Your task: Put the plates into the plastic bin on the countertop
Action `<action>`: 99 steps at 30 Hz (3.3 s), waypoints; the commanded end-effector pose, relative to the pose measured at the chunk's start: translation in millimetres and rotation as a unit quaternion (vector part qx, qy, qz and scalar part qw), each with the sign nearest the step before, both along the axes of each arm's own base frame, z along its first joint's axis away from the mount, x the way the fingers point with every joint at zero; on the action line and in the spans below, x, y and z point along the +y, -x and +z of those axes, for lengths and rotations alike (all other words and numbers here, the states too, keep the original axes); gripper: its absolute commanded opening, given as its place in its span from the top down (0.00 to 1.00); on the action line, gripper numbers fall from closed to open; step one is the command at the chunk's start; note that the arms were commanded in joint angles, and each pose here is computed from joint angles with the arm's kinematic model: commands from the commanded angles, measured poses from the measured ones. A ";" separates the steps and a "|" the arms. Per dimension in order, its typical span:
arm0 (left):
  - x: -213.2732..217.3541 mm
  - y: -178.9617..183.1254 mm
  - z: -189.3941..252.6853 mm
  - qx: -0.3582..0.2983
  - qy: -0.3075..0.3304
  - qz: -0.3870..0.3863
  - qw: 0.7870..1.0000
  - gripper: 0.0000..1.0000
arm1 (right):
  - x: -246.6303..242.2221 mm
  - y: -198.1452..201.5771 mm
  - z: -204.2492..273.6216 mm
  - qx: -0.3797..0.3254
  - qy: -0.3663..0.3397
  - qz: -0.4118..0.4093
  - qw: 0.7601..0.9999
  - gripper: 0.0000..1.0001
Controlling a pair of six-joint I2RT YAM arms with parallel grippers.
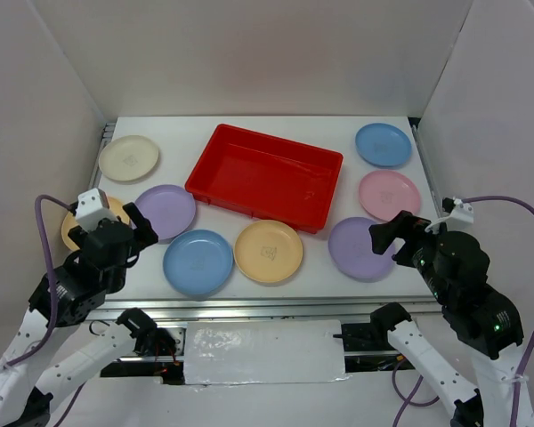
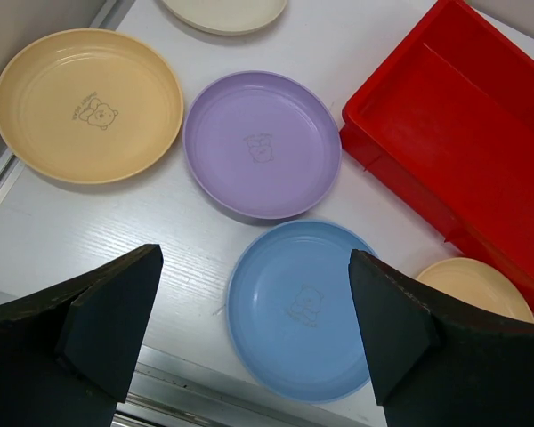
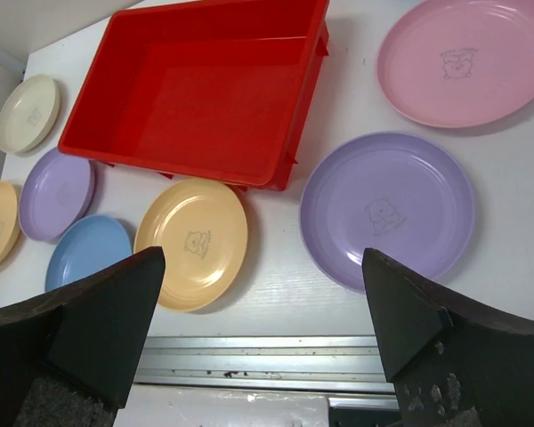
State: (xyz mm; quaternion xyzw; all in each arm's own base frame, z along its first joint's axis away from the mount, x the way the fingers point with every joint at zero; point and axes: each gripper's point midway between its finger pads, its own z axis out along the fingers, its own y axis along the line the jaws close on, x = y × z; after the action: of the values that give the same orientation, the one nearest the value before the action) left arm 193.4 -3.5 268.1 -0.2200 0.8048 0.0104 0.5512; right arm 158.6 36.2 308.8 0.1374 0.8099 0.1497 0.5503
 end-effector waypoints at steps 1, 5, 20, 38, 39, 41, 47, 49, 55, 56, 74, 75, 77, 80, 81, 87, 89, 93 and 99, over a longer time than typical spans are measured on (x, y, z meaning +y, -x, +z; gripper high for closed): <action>3.1 -2.8 6.4 -0.022 0.011 0.015 1.000 0.01 | 7.6 -2.9 9.0 -0.016 -0.006 0.020 1.000 0.00; 2.8 -4.4 2.9 -0.007 0.004 0.022 1.000 0.01 | 31.9 -0.4 4.3 -0.032 -0.034 0.083 0.995 0.00; -1.4 -3.9 2.8 -0.011 0.007 0.004 1.000 0.01 | 156.9 -62.0 -129.8 0.109 -0.190 0.182 0.958 0.00; -11.2 -9.1 0.4 -0.002 0.002 -0.020 1.000 0.01 | 167.7 -82.1 -278.9 0.276 -0.072 0.058 0.957 0.24; -11.7 -9.7 -1.2 0.003 -0.001 -0.020 1.000 0.01 | 167.7 -83.2 -281.2 0.279 -0.070 0.055 0.956 0.36; -10.9 -9.3 -1.7 0.004 -0.001 -0.018 1.000 0.01 | 168.4 -82.4 -283.2 0.281 -0.069 0.054 0.956 0.47; -10.5 -8.4 0.5 -0.003 0.003 -0.019 1.000 0.01 | 162.7 -76.3 -278.1 0.276 -0.062 0.037 0.958 0.66; -10.6 -8.6 0.7 -0.004 0.003 -0.019 1.000 0.01 | 156.1 -73.0 -276.4 0.272 -0.055 0.026 0.960 0.78; -10.2 -8.3 0.4 -0.002 0.002 -0.018 1.000 0.01 | 145.8 -61.5 -256.4 0.250 -0.059 0.012 0.966 0.98; -10.3 -8.3 -0.7 0.000 0.002 -0.018 1.000 0.01 | 144.6 -59.5 -250.1 0.241 -0.066 0.014 0.968 1.00; -8.1 -8.1 -1.4 0.002 0.000 -0.010 1.000 0.01 | 134.5 -109.2 -89.5 0.114 -0.107 0.067 0.985 1.00; -7.9 -8.1 -1.7 0.003 0.000 -0.009 1.000 0.01 | 138.5 -121.7 -83.9 0.114 -0.105 0.086 0.984 1.00; -7.4 -8.2 -2.0 0.003 -0.001 -0.007 1.000 0.01 | 129.5 -170.5 -82.1 0.131 -0.095 0.056 0.985 1.00; -8.6 -8.5 -2.9 0.006 -0.002 -0.010 1.000 0.01 | 129.1 -227.4 -95.0 0.173 -0.072 0.041 0.982 1.00; -9.4 -9.2 -2.5 0.004 -0.001 -0.011 1.000 0.01 | 121.8 -238.5 -102.8 0.192 -0.067 0.030 0.979 1.00; -10.5 -10.1 -3.9 0.008 -0.005 -0.015 1.000 0.01 | 137.9 -298.6 -164.6 0.271 -0.061 0.044 0.959 1.00; -13.3 -11.4 -4.2 0.009 -0.004 -0.021 1.000 0.01 | 141.1 -306.9 -166.7 0.271 -0.059 0.044 0.960 1.00; -14.7 -12.2 -4.8 0.012 -0.007 -0.026 1.000 0.01 | 148.4 -308.2 -177.0 0.279 -0.062 0.052 0.957 0.75; -17.9 -14.0 -5.8 0.016 -0.009 -0.033 0.999 0.01 | 177.7 -267.5 -112.1 0.185 -0.046 0.082 0.978 0.00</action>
State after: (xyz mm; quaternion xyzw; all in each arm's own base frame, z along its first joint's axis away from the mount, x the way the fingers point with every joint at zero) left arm 202.4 -18.0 259.7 -0.1976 0.8217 0.0046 0.5345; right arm 441.9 184.8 112.0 0.1639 0.9345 0.1567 0.2745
